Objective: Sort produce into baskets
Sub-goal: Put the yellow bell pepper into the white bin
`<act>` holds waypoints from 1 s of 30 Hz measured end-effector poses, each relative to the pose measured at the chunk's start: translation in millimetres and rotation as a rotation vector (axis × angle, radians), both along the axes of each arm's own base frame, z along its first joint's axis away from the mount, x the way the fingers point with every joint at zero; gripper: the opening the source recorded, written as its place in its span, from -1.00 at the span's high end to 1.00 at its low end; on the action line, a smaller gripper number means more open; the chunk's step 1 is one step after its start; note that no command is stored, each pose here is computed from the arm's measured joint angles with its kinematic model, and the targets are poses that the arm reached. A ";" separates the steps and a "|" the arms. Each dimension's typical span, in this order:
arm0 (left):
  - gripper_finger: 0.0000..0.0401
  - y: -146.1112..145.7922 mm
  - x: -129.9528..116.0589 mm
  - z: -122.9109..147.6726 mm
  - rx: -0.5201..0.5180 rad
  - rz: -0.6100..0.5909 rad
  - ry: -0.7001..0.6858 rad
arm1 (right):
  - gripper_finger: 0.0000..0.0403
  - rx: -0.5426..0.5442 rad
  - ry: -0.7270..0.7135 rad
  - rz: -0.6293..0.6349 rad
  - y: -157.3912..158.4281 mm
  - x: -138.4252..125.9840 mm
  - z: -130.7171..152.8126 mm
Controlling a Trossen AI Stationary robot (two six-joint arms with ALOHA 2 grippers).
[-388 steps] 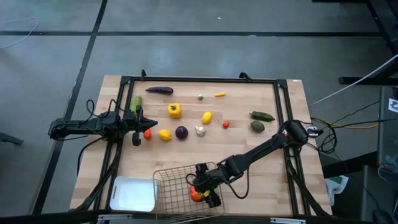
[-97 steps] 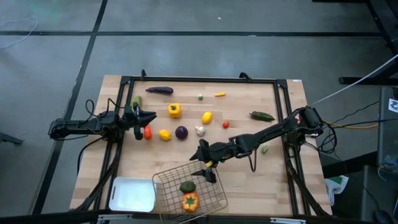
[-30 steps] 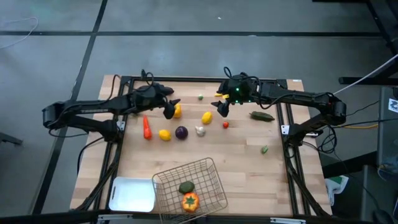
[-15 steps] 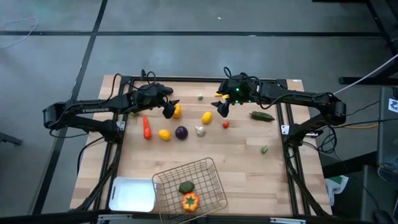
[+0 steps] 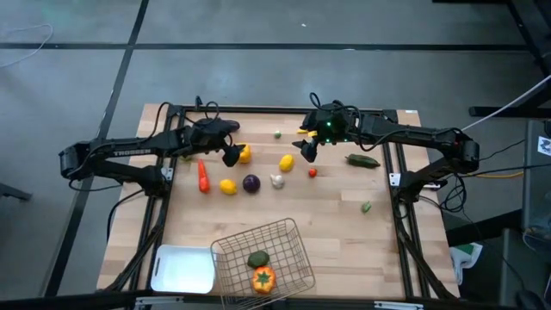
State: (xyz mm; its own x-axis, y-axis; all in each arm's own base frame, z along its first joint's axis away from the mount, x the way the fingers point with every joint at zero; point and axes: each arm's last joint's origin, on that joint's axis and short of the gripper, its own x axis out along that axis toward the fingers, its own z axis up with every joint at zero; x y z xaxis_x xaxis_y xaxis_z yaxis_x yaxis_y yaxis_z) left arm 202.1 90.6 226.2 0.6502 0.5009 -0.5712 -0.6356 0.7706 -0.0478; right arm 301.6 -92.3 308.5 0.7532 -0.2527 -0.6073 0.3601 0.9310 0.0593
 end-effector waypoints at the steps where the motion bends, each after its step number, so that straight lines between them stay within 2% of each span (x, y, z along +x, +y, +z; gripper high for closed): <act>1: -0.86 -0.3 -0.8 -1.2 0.007 -0.012 0.025 | -0.56 0.000 0.000 0.000 0.0 0.0 0.1; 7: -0.86 -3.0 -5.0 -10.7 0.028 -0.132 0.181 | -0.56 0.000 0.000 0.000 0.0 0.0 0.0; 11: -0.86 -2.2 -1.2 -17.3 0.075 -0.230 0.256 | -0.56 0.000 0.000 0.000 0.0 0.0 0.0; 15: -0.86 -1.0 5.4 -27.2 0.077 -0.319 0.302 | -0.56 0.000 0.000 0.000 0.0 0.0 0.0; 22: -0.86 3.6 13.3 -37.7 0.093 -0.352 0.335 | -0.56 0.000 0.000 0.000 0.0 0.1 -0.1; 30: -0.86 14.3 13.8 -39.4 0.106 -0.333 0.320 | -0.56 0.000 0.000 0.000 0.0 0.1 -0.1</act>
